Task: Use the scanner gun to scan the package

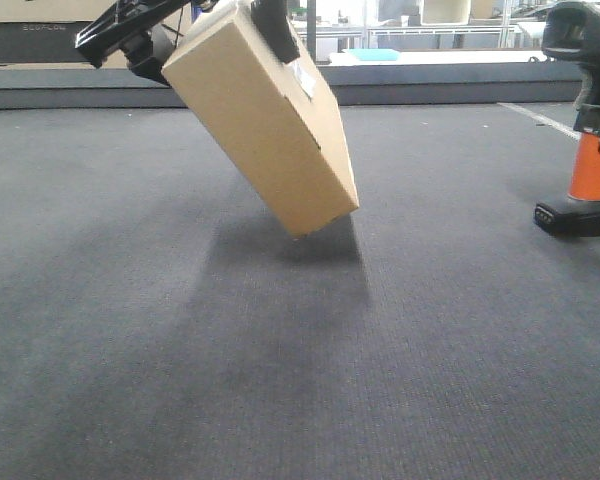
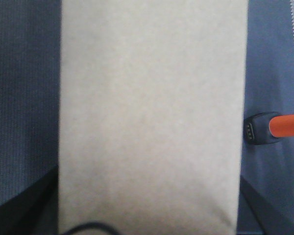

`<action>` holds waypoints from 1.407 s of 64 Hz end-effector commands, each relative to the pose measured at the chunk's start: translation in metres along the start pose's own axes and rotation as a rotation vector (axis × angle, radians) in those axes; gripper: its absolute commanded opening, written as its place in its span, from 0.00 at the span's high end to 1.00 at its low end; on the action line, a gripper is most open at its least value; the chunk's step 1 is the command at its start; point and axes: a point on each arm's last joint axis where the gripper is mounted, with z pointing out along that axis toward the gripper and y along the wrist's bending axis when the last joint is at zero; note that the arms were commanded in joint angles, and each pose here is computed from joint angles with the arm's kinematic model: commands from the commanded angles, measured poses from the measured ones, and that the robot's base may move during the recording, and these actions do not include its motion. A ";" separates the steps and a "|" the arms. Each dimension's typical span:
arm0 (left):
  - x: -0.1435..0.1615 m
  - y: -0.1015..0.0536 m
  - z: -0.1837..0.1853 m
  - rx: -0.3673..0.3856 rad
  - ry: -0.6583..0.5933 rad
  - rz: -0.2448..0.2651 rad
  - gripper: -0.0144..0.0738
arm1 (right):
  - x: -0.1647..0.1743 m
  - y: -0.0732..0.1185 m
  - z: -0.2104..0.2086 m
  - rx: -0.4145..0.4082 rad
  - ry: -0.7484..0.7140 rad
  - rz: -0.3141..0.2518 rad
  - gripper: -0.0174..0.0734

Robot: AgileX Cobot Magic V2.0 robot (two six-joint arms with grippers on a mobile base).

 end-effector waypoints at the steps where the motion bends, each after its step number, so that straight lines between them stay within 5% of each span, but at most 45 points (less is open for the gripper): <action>1: -0.004 -0.005 -0.004 0.029 -0.039 0.013 0.96 | 0.002 -0.001 0.006 0.003 -0.033 0.003 0.19; 90: -0.005 -0.005 -0.004 0.034 -0.050 0.019 0.96 | 0.001 0.003 0.061 0.013 -0.089 0.018 0.19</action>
